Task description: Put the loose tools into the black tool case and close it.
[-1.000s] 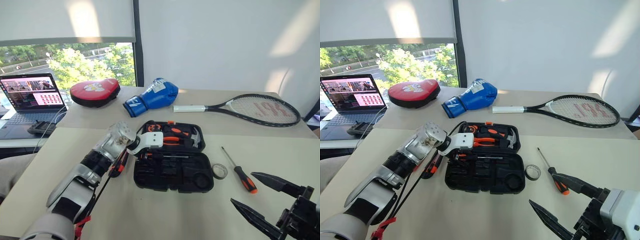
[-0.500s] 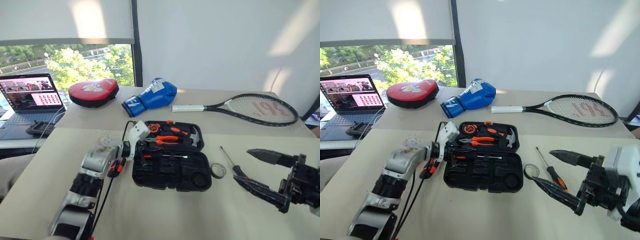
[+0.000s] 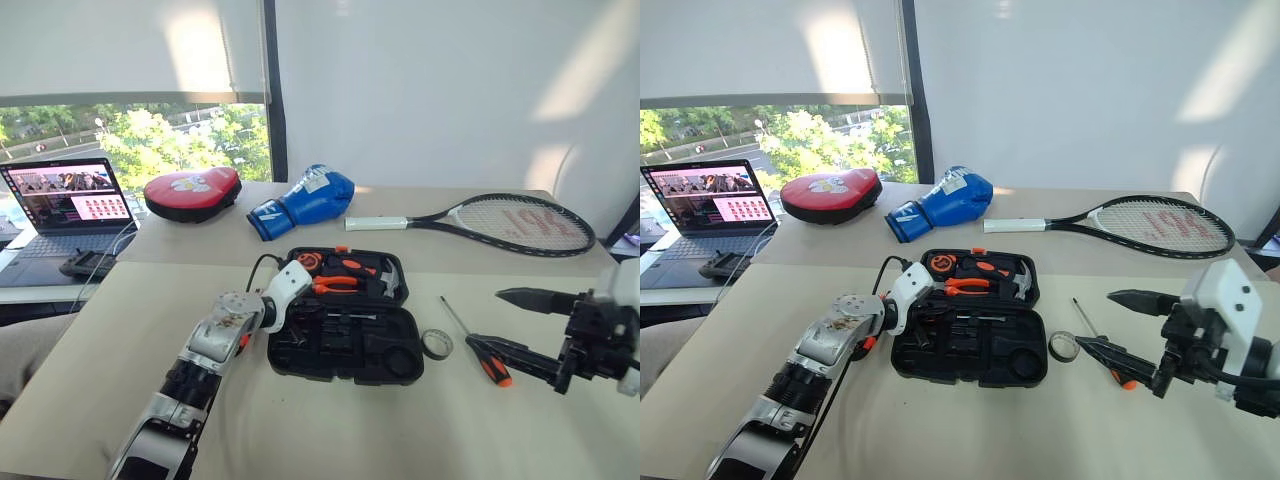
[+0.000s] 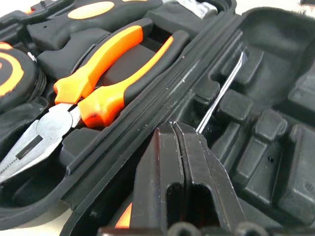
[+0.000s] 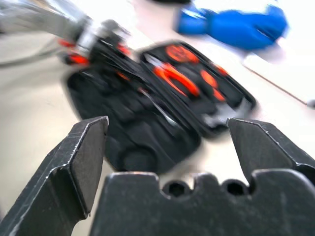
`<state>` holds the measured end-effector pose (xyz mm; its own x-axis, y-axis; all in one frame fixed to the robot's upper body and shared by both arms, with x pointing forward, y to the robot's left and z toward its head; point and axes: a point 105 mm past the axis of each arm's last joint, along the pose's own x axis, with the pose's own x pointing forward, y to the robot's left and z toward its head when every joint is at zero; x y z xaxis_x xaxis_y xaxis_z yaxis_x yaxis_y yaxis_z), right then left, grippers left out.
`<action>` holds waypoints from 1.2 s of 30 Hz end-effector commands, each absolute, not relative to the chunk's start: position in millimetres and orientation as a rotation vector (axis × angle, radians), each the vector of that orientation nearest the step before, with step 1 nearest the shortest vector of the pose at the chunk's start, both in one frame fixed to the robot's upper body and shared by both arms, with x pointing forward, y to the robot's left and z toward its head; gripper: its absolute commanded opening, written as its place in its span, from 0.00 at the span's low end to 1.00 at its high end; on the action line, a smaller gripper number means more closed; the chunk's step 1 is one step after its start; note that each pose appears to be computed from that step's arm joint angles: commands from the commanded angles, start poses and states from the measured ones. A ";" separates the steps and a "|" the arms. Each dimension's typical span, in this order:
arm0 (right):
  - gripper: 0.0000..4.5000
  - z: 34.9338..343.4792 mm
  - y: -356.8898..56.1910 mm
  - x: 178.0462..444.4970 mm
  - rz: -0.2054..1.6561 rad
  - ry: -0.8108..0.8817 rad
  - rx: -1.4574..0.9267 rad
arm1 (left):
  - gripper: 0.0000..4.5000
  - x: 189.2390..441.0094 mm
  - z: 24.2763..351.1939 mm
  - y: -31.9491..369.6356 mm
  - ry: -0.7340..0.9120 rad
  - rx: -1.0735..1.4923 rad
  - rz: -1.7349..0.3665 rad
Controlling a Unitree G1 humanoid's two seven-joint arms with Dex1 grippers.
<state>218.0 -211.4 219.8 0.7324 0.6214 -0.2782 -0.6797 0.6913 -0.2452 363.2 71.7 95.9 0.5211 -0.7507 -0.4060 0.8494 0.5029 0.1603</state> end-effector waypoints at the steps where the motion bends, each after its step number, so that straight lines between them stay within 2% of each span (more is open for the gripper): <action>1: 1.00 210.6 -210.3 226.2 0.660 0.224 -0.339 | 0.02 351.8 61.9 84.1 0.405 0.356 -1.005; 4: 1.00 201.8 -210.1 231.4 0.647 0.274 -0.308 | 0.02 349.4 80.8 87.4 0.311 0.316 -1.034; 7: 1.00 193.6 -220.5 247.3 0.543 0.335 -0.364 | 0.02 343.6 139.9 88.3 0.155 0.106 -1.091; 10: 1.00 189.0 -222.0 254.1 0.536 0.372 -0.318 | 0.02 337.8 176.3 94.1 0.103 0.014 -1.101; 13: 1.00 184.0 -226.1 258.4 0.528 0.404 -0.271 | 0.02 324.8 197.0 99.6 0.072 0.029 -1.131; 15: 1.00 172.1 -233.9 262.0 0.496 0.455 -0.285 | 0.02 305.4 207.2 113.3 0.080 0.043 -1.186; 16: 1.00 167.1 -237.1 262.8 0.486 0.477 -0.287 | 0.13 296.8 208.4 119.5 0.093 0.058 -1.207; 17: 1.00 163.0 -239.6 262.7 0.482 0.496 -0.279 | 0.17 284.2 209.0 123.0 0.112 0.071 -1.255; 20: 1.00 152.7 -246.3 264.2 0.461 0.542 -0.271 | 0.41 256.4 207.7 129.4 0.176 0.107 -1.347; 25: 1.00 134.0 -255.0 270.7 0.418 0.621 -0.238 | 0.83 227.7 203.3 124.8 0.219 0.200 -1.455; 28: 1.00 119.1 -260.1 279.0 0.379 0.667 -0.246 | 0.83 217.3 201.8 113.5 0.193 0.240 -1.492; 31: 0.84 108.0 -265.9 288.5 0.329 0.694 -0.257 | 0.85 208.4 204.4 102.7 0.149 0.241 -1.526; 36: 0.47 107.1 -266.3 293.5 0.325 0.687 -0.310 | 0.85 208.5 208.3 98.6 0.105 0.220 -1.516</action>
